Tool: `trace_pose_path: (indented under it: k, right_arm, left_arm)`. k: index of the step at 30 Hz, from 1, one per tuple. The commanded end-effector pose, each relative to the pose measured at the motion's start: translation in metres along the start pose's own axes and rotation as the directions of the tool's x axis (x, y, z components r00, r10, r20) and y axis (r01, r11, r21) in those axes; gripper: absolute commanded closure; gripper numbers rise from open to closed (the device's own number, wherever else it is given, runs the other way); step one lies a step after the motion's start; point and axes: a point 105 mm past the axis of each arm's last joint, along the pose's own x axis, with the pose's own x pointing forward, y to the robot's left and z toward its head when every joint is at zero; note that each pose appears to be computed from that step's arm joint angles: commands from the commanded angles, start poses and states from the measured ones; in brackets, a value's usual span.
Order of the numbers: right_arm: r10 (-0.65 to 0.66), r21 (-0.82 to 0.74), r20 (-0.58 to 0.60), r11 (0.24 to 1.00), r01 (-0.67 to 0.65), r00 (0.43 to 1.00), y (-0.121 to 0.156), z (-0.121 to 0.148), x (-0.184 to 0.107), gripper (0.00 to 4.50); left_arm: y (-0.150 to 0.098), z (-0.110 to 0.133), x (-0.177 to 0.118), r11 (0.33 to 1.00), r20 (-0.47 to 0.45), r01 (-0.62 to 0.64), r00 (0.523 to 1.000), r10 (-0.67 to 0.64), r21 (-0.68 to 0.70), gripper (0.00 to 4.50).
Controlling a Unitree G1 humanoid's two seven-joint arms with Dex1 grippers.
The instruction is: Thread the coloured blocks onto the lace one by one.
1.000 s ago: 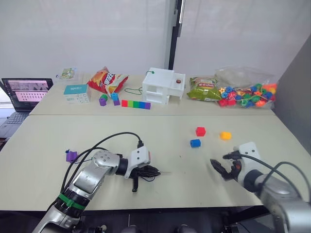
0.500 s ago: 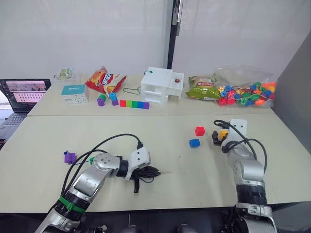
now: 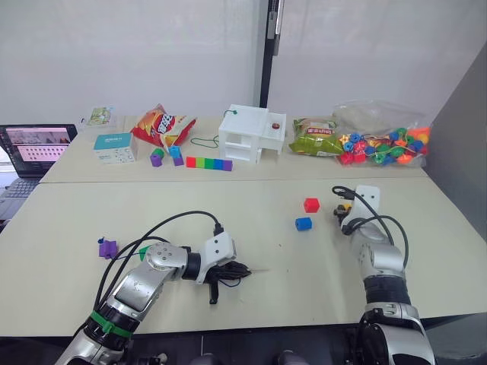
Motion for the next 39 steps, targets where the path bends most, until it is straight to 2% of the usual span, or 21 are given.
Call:
trace_pose_path:
  k: [1, 6, 9, 12, 15, 20, 24, 28, 30, 31, 34, 37, 38, 39]
  right_arm:
    - [0.019, 0.032, 0.139, 0.999, -0.024, 0.99, 0.002, 0.035, -0.02, 3.29]
    - [0.073, -0.013, 0.237, 0.997, -0.072, 0.969, 0.009, 0.055, -0.071, 3.29]
    - [0.178, -0.076, 0.261, 0.984, -0.164, 0.949, 0.029, 0.058, -0.118, 3.29]
    - [0.327, -0.101, 0.212, 0.945, -0.312, 0.921, 0.062, 0.047, -0.155, 3.29]
    - [0.463, -0.082, 0.085, 0.885, -0.457, 0.882, 0.099, 0.015, -0.179, 3.29]
    - [0.518, -0.039, -0.026, 0.854, -0.519, 0.855, 0.126, -0.022, -0.186, 3.29]
    - [0.522, 0.006, -0.123, 0.851, -0.525, 0.844, 0.136, -0.055, -0.182, 3.29]
    - [0.556, 0.027, -0.151, 0.829, -0.559, 0.817, 0.147, -0.069, -0.179, 3.29]
    - [0.548, 0.043, -0.102, 0.836, -0.547, 0.83, 0.145, -0.061, -0.177, 3.29]
    - [0.543, 0.052, -0.075, 0.84, -0.541, 0.836, 0.143, -0.055, -0.177, 2.22]
    - [0.55, 0.039, -0.013, 0.835, -0.549, 0.835, 0.138, -0.041, -0.179, 1.25]
    - [0.59, 0.02, 0.045, 0.806, -0.591, 0.806, 0.134, -0.02, -0.183, 0.17]
    - [0.598, 0.013, 0.053, 0.8, -0.6, 0.799, 0.133, -0.016, -0.184, 0.03]
    - [0.644, -0.016, 0.083, 0.764, -0.645, 0.76, 0.13, 0.0, -0.185, 0.03]
  left_arm:
    - [0.001, 0.009, -0.002, 1.0, 0.023, 0.001, 1.0, -0.001, 0.027, 4.5]
    - [0.001, 0.008, -0.003, 1.0, 0.021, 0.001, 1.0, -0.002, 0.025, 4.5]
    - [0.003, 0.006, -0.004, 1.0, 0.019, 0.003, 1.0, -0.003, 0.02, 4.5]
    - [0.005, 0.005, -0.007, 1.0, 0.016, 0.004, 1.0, -0.005, 0.016, 4.5]
    - [0.009, 0.006, -0.01, 1.0, 0.018, -0.003, 1.0, 0.003, 0.001, 4.5]
    - [0.011, 0.005, -0.016, 1.0, 0.007, -0.011, 1.0, 0.011, 0.002, 4.5]
    - [0.01, 0.011, -0.025, 1.0, -0.005, -0.021, 1.0, 0.021, 0.007, 4.5]
    - [0.009, 0.012, -0.032, 1.0, -0.024, -0.024, 0.999, 0.024, 0.006, 4.5]
    - [0.007, 0.011, -0.033, 1.0, -0.033, -0.021, 0.999, 0.021, 0.005, 4.5]
    - [0.006, 0.01, -0.034, 1.0, -0.035, -0.021, 0.999, 0.021, 0.003, 4.5]
    - [0.003, 0.009, -0.034, 1.0, -0.035, -0.022, 0.999, 0.022, -0.003, 4.5]
    - [0.002, 0.009, -0.034, 1.0, -0.031, -0.03, 0.999, 0.03, -0.008, 4.5]
    - [0.002, 0.009, -0.033, 0.999, -0.031, -0.032, 0.999, 0.031, -0.009, 4.5]
    - [0.002, 0.008, -0.033, 0.999, -0.027, -0.041, 0.999, 0.041, -0.01, 4.5]
